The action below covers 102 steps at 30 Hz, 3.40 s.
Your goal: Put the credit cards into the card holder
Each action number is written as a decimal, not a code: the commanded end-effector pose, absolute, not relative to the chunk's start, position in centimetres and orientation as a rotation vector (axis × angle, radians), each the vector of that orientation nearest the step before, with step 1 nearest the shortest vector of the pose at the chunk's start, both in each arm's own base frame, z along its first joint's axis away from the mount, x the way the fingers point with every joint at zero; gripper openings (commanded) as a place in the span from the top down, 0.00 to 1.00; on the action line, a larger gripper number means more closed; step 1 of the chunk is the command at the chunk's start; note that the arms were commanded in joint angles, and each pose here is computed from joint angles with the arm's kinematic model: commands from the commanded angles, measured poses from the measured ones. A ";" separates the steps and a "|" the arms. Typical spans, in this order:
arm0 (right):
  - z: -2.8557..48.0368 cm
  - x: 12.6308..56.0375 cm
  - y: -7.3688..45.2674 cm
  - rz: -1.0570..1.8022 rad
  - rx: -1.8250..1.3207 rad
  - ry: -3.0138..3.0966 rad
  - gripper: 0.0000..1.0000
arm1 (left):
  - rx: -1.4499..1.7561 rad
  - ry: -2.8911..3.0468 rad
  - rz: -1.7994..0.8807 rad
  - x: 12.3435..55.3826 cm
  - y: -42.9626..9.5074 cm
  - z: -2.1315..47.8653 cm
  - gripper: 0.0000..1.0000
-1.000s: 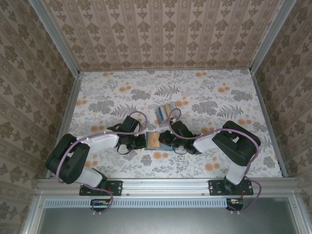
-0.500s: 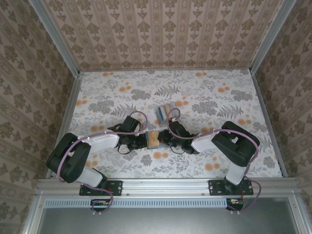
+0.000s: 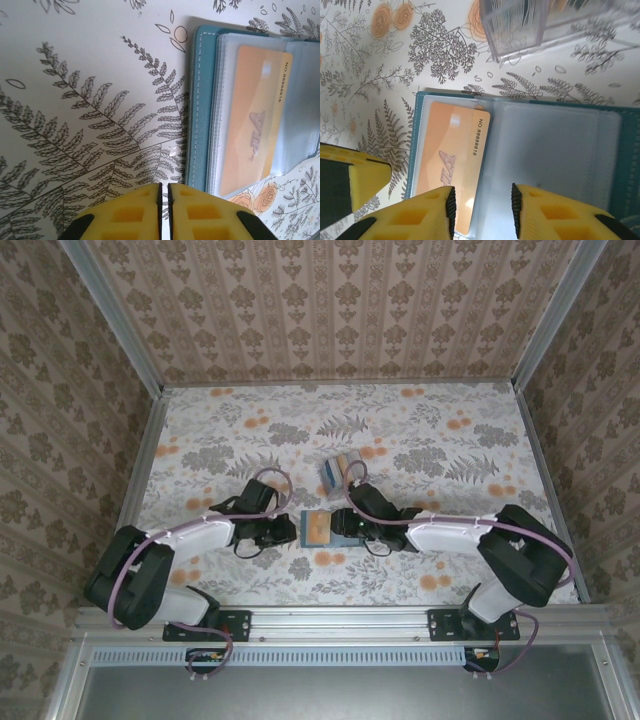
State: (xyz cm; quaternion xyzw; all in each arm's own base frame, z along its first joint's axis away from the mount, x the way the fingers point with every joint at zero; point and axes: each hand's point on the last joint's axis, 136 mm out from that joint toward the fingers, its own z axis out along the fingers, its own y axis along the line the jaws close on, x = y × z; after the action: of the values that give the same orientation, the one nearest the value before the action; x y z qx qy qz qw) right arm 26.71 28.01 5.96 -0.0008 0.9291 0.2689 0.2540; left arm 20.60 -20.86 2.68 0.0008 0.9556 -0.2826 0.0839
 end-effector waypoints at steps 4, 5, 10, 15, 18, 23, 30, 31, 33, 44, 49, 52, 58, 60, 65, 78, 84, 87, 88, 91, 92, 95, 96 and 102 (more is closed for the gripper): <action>6.2 26.2 24.0 0.421 -0.136 2.567 0.56 | 0.037 2.839 -0.867 20.8 -20.7 3.5 0.67; 6.2 26.3 23.3 0.366 -0.139 2.572 0.55 | 0.040 2.841 -0.868 20.9 -20.8 3.4 0.66; 5.8 26.3 21.0 0.163 -0.162 2.608 0.52 | 0.041 2.840 -0.894 21.5 -21.4 3.4 0.61; 7.0 26.4 20.4 0.113 -0.194 2.586 0.48 | 0.048 2.836 -0.906 21.9 -21.8 3.7 0.56; 8.3 26.5 19.6 0.087 -0.200 2.560 0.42 | 0.049 2.840 -0.913 21.9 -21.9 3.7 0.55; 9.3 26.5 18.7 0.064 -0.243 2.544 0.40 | 0.057 2.844 -0.921 21.9 -22.1 3.5 0.52; 8.1 26.1 20.6 0.252 -0.249 2.589 0.38 | 0.056 2.850 -0.926 21.9 -22.2 3.4 0.51; 8.0 26.0 21.1 0.283 -0.262 2.592 0.38 | 0.055 2.850 -0.928 22.0 -22.2 3.4 0.51; 8.5 26.0 22.6 0.369 -0.316 2.577 0.38 | 0.060 2.851 -0.933 22.0 -22.3 3.4 0.51; 5.3 28.1 21.7 0.147 -0.257 2.646 0.49 | 0.053 2.855 -0.935 22.2 -22.5 3.3 0.50; 6.6 27.9 21.6 0.192 -0.248 2.607 0.63 | 0.053 2.859 -0.933 22.1 -22.4 3.2 0.50; 6.9 27.8 21.3 0.195 -0.247 2.601 0.71 | 0.053 2.860 -0.933 22.1 -22.4 3.1 0.50; 6.1 27.3 21.3 0.254 -0.233 2.617 0.96 | 0.048 2.855 -0.956 22.2 -22.8 3.1 0.50; 5.8 27.1 21.6 0.288 -0.221 2.622 1.00 | 0.054 2.861 -0.966 22.2 -23.1 3.2 0.50; 5.0 27.0 21.7 0.317 -0.169 2.640 1.00 | 0.060 2.855 -0.978 22.4 -23.4 3.6 0.50; 1.8 26.5 23.1 0.536 -0.108 2.730 1.00 | 0.072 2.870 -1.003 23.1 -24.5 3.6 0.50; 0.7 26.5 24.8 0.640 -0.119 2.745 1.00 | 0.118 2.847 -1.070 23.0 -25.8 4.7 0.53; 0.7 26.3 26.1 0.728 -0.142 2.747 1.00 | 0.129 2.815 -1.077 23.2 -25.6 6.0 0.56; 0.7 26.3 26.3 0.748 -0.141 2.744 1.00 | 0.132 2.809 -1.079 23.2 -25.5 6.3 0.57; 0.8 26.4 27.2 0.809 -0.139 2.732 1.00 | 0.143 2.790 -1.103 23.1 -25.8 7.2 0.57; 0.9 26.3 27.5 0.829 -0.136 2.728 1.00 | 0.147 2.786 -1.112 23.1 -26.0 7.3 0.57; 1.1 26.4 28.2 0.883 -0.130 2.716 1.00 | 0.149 2.768 -1.114 23.1 -26.3 7.6 0.55; 0.9 26.4 28.2 0.882 -0.125 2.719 1.00 | 0.145 2.758 -1.114 23.2 -26.4 7.8 0.54; 0.9 26.4 27.9 0.869 -0.113 2.721 1.00 | 0.172 2.760 -1.079 23.3 -26.9 7.5 0.54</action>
State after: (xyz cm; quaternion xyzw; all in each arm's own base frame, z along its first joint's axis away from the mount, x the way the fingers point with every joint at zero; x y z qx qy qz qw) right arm 27.99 27.88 2.26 -0.0394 0.9366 0.3008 0.1756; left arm 22.58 -25.94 6.39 0.0518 0.9312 -0.3531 0.0740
